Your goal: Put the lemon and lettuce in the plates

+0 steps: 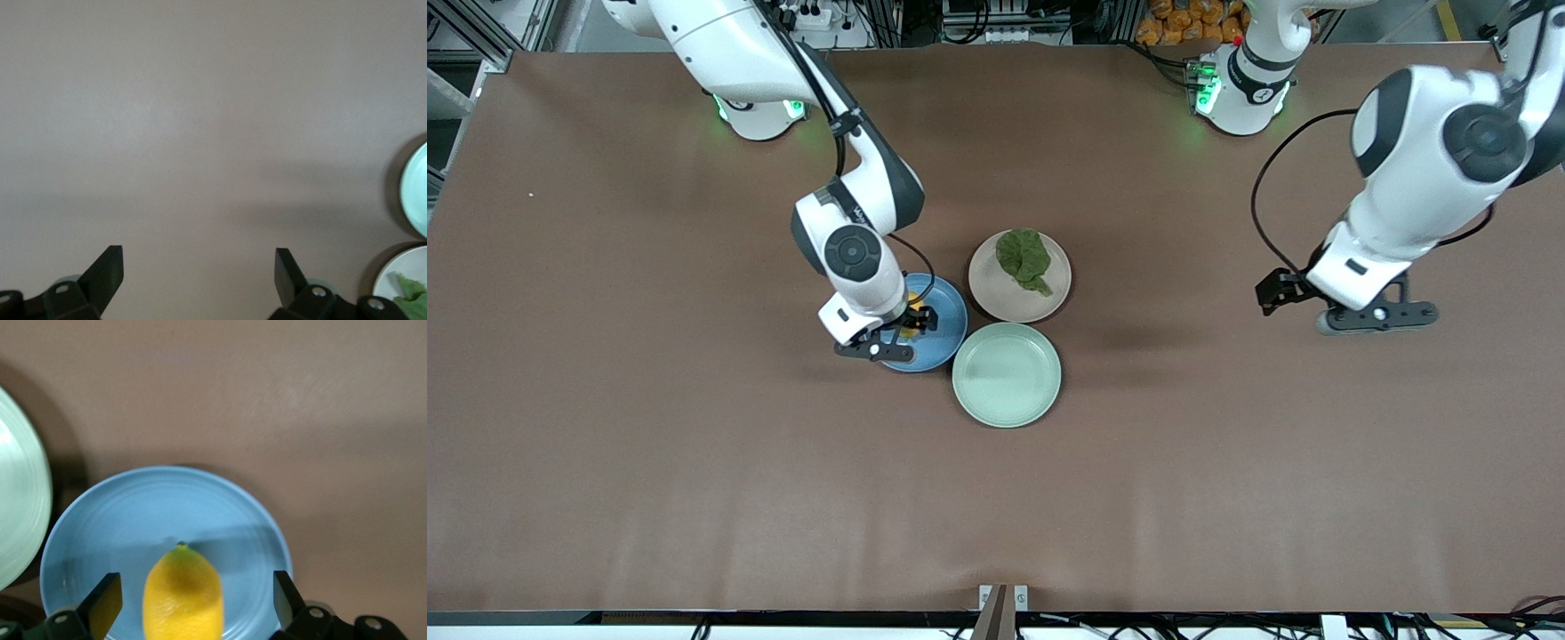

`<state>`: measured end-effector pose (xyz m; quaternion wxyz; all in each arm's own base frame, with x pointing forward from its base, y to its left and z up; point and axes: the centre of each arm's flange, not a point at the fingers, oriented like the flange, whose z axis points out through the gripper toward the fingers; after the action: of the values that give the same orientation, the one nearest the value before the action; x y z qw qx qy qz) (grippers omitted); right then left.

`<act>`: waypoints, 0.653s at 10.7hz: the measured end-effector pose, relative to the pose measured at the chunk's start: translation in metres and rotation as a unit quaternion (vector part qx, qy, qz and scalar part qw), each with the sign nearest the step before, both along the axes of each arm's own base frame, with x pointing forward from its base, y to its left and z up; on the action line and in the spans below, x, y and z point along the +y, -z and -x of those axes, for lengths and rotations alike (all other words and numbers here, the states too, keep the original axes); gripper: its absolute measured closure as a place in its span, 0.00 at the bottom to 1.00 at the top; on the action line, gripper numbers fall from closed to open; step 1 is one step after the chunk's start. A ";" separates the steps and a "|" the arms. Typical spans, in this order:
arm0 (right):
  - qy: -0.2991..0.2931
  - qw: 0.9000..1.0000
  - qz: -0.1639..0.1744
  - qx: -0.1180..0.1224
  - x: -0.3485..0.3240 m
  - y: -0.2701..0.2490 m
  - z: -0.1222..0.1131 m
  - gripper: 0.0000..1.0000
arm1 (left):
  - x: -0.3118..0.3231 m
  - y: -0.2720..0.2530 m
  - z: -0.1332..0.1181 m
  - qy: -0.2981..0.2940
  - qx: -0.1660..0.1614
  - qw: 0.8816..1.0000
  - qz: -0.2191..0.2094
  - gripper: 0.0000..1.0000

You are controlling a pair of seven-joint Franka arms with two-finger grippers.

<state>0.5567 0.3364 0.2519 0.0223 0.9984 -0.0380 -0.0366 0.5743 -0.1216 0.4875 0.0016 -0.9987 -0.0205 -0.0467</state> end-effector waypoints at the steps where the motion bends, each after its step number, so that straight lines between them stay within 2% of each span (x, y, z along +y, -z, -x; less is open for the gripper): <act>1: -0.005 1.000 0.003 0.009 -0.010 -0.007 -0.009 0.00 | 0.000 -0.016 -0.003 0.004 -0.005 1.000 0.000 0.00; 5: -0.031 0.999 0.006 0.035 -0.058 -0.052 -0.039 0.00 | 0.001 -0.077 0.001 0.004 0.023 1.000 -0.007 0.00; 7: -0.033 0.998 0.006 0.049 -0.087 -0.082 -0.051 0.00 | 0.002 -0.108 0.005 0.003 0.022 1.000 -0.007 0.00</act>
<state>0.6073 0.2490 0.3342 0.0314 0.9959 -0.0041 -0.0845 0.5690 -0.1195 0.5957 0.0086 -0.9995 -0.0171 -0.0253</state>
